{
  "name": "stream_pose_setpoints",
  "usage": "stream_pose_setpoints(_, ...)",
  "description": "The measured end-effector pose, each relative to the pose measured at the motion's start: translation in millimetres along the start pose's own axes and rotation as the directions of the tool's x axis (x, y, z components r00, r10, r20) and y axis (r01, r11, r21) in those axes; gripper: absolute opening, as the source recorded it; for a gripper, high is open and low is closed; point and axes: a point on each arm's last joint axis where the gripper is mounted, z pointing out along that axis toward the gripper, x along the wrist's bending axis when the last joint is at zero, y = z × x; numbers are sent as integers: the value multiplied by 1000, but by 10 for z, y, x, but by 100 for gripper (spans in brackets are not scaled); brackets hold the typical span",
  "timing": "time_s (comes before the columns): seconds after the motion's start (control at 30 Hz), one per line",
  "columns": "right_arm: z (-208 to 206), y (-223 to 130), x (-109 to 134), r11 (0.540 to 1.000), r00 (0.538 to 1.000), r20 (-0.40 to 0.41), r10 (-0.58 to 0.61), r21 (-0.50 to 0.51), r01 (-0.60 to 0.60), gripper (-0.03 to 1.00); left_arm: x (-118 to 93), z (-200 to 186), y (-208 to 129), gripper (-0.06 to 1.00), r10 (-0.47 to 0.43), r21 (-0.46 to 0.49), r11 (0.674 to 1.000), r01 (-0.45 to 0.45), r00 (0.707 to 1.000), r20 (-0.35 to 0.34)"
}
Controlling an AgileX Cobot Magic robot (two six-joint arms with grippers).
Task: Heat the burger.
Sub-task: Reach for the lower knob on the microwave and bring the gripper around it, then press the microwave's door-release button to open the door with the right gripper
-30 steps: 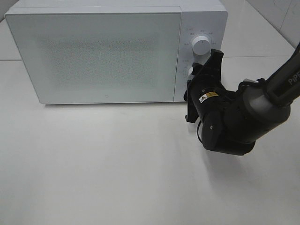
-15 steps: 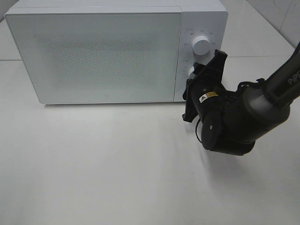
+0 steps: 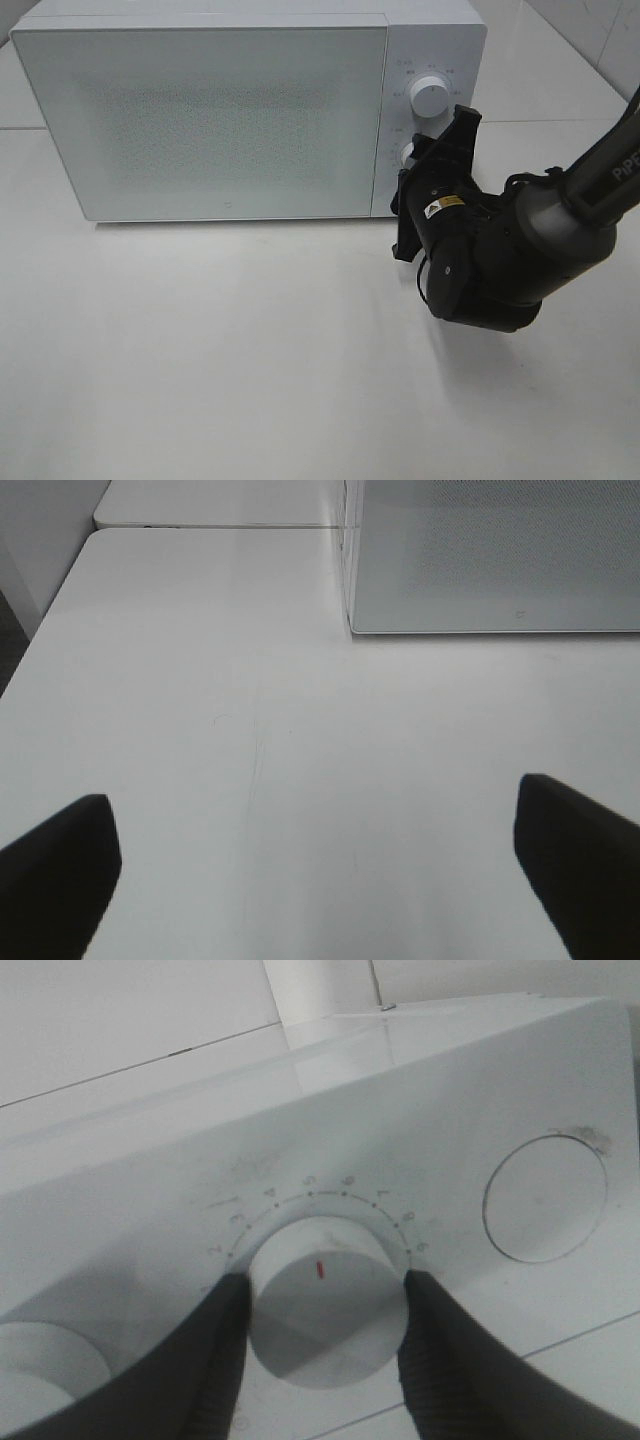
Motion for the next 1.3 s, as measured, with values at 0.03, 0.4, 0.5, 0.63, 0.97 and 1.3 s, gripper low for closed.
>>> stream_pose_setpoints(0.03, 0, 0, 0, 1000, 1000, 0, 0, 0, 0, 43, 0, 0, 0, 99, 0, 0, 1000, 0, 1000, 0)
stream_pose_setpoints(0.4, 1, -11, -5, 996, 996, 8, -85, -18, 85, 50, 0, 0, 0, 99, 0, 0, 1000, 0, 1000, 0)
stream_pose_setpoints(0.5, -1, -8, -16, 996, 996, 19, -90, -23, 90, 57, 0, 0, 0, 99, 0, 0, 1000, 0, 1000, 0)
stream_pose_setpoints(0.63, -4, -7, -31, 993, 993, 35, -117, -26, 117, 64, 0, 0, 0, 99, 0, 0, 1000, 0, 1000, 0)
stream_pose_setpoints(0.97, -84, -20, 107, 982, 982, 9, -187, 13, 187, 67, 0, 0, 0, 99, 0, 0, 1000, 0, 1000, 0)
stream_pose_setpoints(1.3, -344, 90, 195, 954, 956, 12, -292, 78, 290, 68, 0, 0, 0, 99, 0, 0, 1000, 0, 1000, 0)
